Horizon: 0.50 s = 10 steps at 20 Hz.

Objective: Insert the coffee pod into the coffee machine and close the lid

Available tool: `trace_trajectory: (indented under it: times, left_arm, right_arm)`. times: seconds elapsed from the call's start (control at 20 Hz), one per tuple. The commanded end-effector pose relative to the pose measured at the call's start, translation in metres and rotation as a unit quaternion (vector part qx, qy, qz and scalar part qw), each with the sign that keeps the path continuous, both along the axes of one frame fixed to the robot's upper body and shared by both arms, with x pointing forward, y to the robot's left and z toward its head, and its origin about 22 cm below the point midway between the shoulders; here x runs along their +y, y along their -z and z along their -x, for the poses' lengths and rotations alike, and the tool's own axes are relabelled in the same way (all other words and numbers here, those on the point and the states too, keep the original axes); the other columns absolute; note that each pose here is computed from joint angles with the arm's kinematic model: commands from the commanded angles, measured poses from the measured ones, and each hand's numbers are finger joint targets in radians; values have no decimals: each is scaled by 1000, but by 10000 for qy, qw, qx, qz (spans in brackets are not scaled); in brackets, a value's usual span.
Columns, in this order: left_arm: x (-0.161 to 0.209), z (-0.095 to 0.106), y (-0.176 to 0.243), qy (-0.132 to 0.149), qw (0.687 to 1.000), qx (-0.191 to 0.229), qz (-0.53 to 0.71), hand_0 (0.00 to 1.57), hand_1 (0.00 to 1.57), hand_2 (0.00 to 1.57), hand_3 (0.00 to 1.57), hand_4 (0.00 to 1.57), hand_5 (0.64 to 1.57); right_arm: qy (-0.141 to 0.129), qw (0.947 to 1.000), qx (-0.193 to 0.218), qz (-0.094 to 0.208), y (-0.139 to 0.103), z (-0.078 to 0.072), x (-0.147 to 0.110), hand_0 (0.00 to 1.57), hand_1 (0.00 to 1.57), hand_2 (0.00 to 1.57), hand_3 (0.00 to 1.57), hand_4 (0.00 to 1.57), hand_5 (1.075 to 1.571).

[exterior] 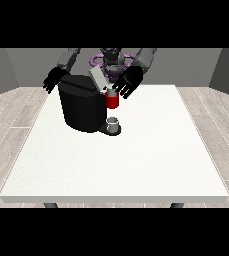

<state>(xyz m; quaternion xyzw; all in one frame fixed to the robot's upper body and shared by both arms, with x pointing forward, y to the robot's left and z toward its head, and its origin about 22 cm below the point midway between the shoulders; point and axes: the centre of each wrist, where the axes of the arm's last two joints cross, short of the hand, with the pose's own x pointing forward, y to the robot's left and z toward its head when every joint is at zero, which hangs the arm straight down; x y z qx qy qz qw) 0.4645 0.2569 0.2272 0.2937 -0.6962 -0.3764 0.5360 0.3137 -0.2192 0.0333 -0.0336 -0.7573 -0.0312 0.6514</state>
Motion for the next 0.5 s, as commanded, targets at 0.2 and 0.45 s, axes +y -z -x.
trace_trajectory:
  times: [0.2, 0.45]
  left_arm:
    - [-19, 2, 42, 95, 9999, 60, -85, 1105, 1105, 1151, 980, 413, 1571]
    - [-1, 1, 7, 99, 9996, -50, -254, 1058, 1058, 1125, 961, 367, 1571]
  right_arm:
    - [30, 10000, 20, -19, -15, -4, 3, 0, 0, 0, 0, 438, 1571]
    - [42, 10000, 38, -34, 18, 8, 1, 0, 0, 0, 0, 458, 1571]
